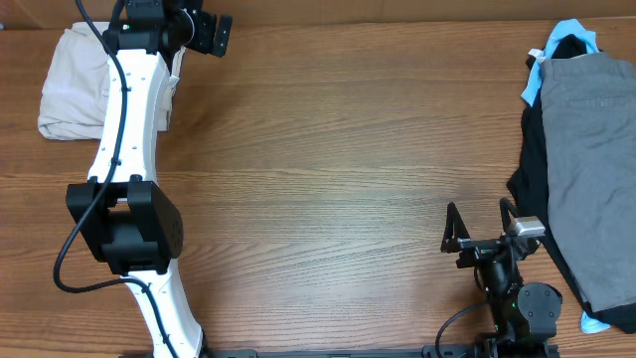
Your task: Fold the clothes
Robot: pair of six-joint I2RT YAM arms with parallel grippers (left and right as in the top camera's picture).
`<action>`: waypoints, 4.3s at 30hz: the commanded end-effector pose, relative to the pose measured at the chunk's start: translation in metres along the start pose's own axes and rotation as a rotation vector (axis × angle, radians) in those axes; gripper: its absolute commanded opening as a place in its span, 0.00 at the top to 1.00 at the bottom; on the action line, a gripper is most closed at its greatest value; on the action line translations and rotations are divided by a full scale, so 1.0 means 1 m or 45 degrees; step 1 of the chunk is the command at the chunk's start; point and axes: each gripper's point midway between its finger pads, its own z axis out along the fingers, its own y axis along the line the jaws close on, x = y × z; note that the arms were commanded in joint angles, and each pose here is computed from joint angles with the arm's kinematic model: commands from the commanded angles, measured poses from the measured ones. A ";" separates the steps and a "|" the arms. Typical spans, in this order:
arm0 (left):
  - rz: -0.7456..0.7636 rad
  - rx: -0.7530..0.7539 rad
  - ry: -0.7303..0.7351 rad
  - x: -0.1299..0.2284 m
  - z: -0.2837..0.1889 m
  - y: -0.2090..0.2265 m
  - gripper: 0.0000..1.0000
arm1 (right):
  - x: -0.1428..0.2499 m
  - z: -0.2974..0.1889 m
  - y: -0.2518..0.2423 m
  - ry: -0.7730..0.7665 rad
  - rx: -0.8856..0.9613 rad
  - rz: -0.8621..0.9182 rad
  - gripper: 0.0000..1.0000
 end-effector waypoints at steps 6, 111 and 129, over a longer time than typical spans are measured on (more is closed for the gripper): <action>-0.023 0.009 0.009 0.004 0.004 0.001 0.00 | -0.001 0.000 0.000 -0.016 -0.002 -0.003 0.00; 0.094 -0.044 -0.848 0.251 -0.221 -0.141 0.00 | 0.000 0.000 0.000 -0.014 -0.001 -0.003 0.00; 0.096 -0.043 -0.849 0.251 -0.221 -0.141 0.00 | 0.000 0.000 0.000 -0.014 -0.001 -0.003 0.00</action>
